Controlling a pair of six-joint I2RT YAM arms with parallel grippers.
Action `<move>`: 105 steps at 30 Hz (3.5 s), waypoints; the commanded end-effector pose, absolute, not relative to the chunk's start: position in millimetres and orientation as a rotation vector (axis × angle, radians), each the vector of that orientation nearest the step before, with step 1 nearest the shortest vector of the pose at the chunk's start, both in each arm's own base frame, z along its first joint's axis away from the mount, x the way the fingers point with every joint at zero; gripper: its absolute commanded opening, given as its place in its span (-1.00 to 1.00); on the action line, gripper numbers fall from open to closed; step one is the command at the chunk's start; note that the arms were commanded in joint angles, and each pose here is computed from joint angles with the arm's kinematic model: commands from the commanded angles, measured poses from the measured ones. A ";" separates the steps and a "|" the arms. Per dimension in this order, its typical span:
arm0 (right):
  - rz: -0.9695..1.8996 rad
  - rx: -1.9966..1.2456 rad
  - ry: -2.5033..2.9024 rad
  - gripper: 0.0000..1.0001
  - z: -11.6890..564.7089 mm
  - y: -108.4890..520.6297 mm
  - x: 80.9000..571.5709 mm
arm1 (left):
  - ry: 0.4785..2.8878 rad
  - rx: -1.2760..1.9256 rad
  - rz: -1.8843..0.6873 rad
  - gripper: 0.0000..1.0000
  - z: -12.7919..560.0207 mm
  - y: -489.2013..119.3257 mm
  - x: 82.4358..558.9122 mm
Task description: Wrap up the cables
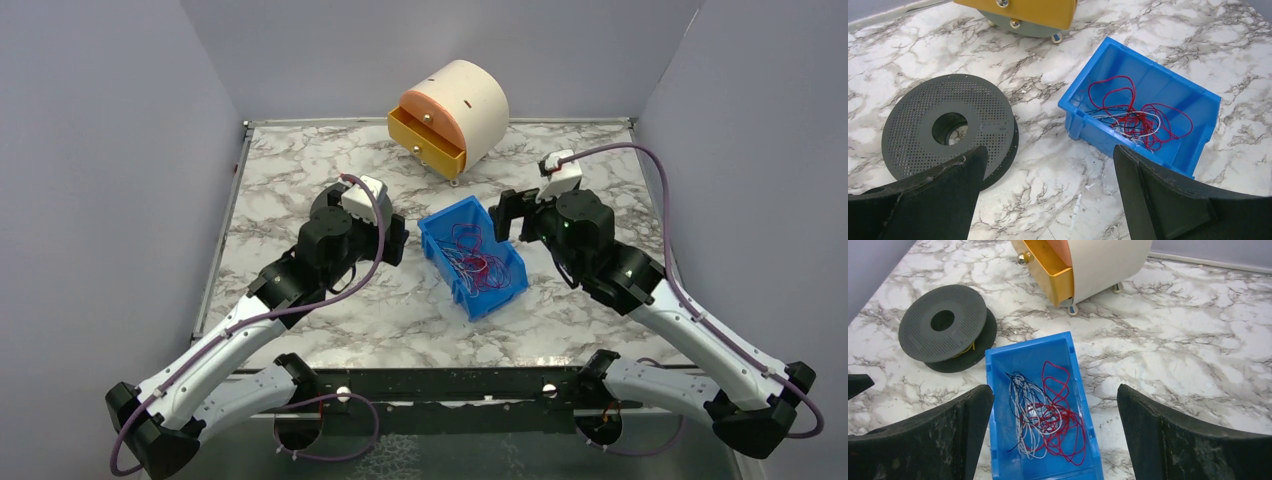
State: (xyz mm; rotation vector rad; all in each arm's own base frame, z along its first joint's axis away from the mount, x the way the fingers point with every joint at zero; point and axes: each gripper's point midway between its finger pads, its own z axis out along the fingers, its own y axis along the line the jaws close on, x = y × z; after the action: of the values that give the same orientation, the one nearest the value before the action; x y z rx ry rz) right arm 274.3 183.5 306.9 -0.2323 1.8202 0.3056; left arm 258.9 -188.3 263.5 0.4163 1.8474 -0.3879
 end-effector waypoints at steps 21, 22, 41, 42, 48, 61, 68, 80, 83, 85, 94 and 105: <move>0.134 -0.364 2.055 0.99 223.1 242.5 337.5 | 1.800 0.401 -0.428 0.98 274.3 -187.4 253.4; 0.138 -0.359 2.053 0.99 222.5 245.9 344.1 | 1.799 0.400 -0.428 0.98 274.4 -186.7 252.7; 0.199 -0.031 2.070 0.69 192.8 271.5 471.8 | 1.773 0.373 -0.384 0.98 281.0 -173.4 250.8; 0.184 -0.019 2.071 0.68 190.1 269.3 477.0 | 1.772 0.372 -0.385 0.98 281.2 -173.2 250.6; 0.130 0.080 2.052 0.63 183.1 243.2 505.9 | 1.768 0.370 -0.389 0.98 282.3 -172.4 249.2; 0.002 0.224 1.989 0.61 194.3 177.5 560.2 | 1.769 0.371 -0.389 0.98 282.2 -172.8 249.7; 0.131 0.125 2.033 0.61 191.6 189.9 538.3 | 1.771 0.370 -0.382 0.98 281.2 -172.1 250.1; 0.406 -0.089 2.175 0.61 182.2 196.0 413.4 | 1.804 0.411 -0.408 0.98 271.0 -183.0 251.2; 0.415 -0.152 2.238 0.61 174.0 190.8 384.2 | 1.816 0.419 -0.407 0.98 267.4 -184.9 252.2; 0.407 -0.179 2.280 0.58 167.3 186.0 368.7 | 1.822 0.424 -0.409 0.98 265.6 -186.4 252.6; 0.333 -0.275 2.418 0.49 131.1 174.9 328.0 | 1.850 0.436 -0.402 0.98 258.4 -189.7 255.2; 0.339 -0.305 2.475 0.19 111.8 185.4 330.0 | 1.852 0.436 -0.401 0.98 257.9 -188.8 254.7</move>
State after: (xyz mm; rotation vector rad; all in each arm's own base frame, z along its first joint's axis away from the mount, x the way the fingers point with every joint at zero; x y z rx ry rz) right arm 331.1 178.4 118.1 -0.2728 2.4474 0.3242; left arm 256.7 -186.5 255.0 0.4239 1.8646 -0.3813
